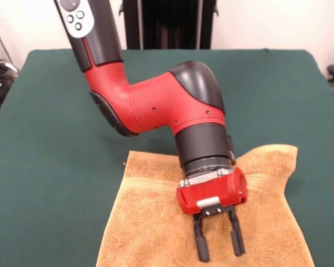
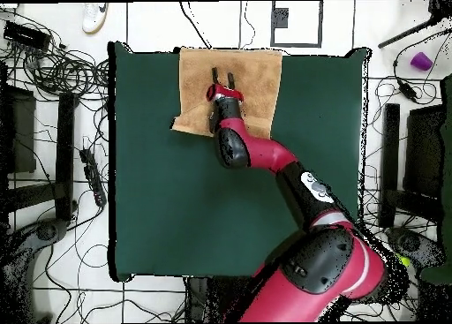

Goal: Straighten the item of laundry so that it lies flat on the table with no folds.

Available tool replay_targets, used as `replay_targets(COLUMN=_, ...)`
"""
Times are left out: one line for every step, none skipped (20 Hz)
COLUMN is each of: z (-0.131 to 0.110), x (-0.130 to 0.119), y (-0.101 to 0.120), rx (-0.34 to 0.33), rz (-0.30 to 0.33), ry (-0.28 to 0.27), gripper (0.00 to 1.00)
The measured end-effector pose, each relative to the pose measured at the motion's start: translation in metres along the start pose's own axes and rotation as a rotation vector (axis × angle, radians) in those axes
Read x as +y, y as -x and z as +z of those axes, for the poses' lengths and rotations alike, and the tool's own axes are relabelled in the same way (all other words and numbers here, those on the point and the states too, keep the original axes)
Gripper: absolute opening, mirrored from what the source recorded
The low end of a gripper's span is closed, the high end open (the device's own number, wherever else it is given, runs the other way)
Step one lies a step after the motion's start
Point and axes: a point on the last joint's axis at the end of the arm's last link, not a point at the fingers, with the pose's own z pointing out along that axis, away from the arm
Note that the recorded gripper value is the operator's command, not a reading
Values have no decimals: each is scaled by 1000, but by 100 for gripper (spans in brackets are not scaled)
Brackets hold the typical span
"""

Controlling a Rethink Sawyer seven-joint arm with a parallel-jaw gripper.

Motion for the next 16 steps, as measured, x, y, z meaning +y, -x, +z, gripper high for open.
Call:
replay_targets(z=-4, x=-5, y=2, rx=2, rz=-11, ry=3, gripper=100)
replay_targets(z=-7, x=-10, y=3, rx=3, rz=-20, ry=5, gripper=100)
replay_targets(z=-11, x=-16, y=4, rx=3, rz=-29, ry=6, gripper=100)
replay_targets(z=-14, x=-19, y=6, rx=3, rz=-33, ry=7, gripper=100)
replay_targets(z=-17, x=-24, y=7, rx=3, rz=-37, ry=7, gripper=100)
replay_targets(z=-25, x=-33, y=12, rx=6, rz=-37, ry=4, gripper=100)
replay_targets(z=-29, x=-38, y=14, rx=9, rz=-33, ry=0, gripper=100)
replay_targets(z=-31, x=-41, y=16, rx=12, rz=-30, ry=-2, gripper=100)
replay_targets(z=-38, x=-49, y=21, rx=24, rz=-18, ry=-11, gripper=100)
replay_targets(z=-40, x=-52, y=23, rx=29, rz=-13, ry=-15, gripper=100)
replay_targets(z=-44, x=-56, y=25, rx=37, rz=-7, ry=-20, gripper=100)
replay_targets(z=-46, x=-58, y=27, rx=42, rz=-5, ry=-23, gripper=100)
replay_targets(z=-48, x=-60, y=29, rx=47, rz=-4, ry=-26, gripper=100)
replay_targets(z=-51, x=-62, y=31, rx=53, rz=-2, ry=-29, gripper=100)
replay_targets(z=-53, x=-64, y=32, rx=58, rz=1, ry=-32, gripper=100)
replay_targets(z=-55, x=-65, y=33, rx=61, rz=4, ry=-34, gripper=100)
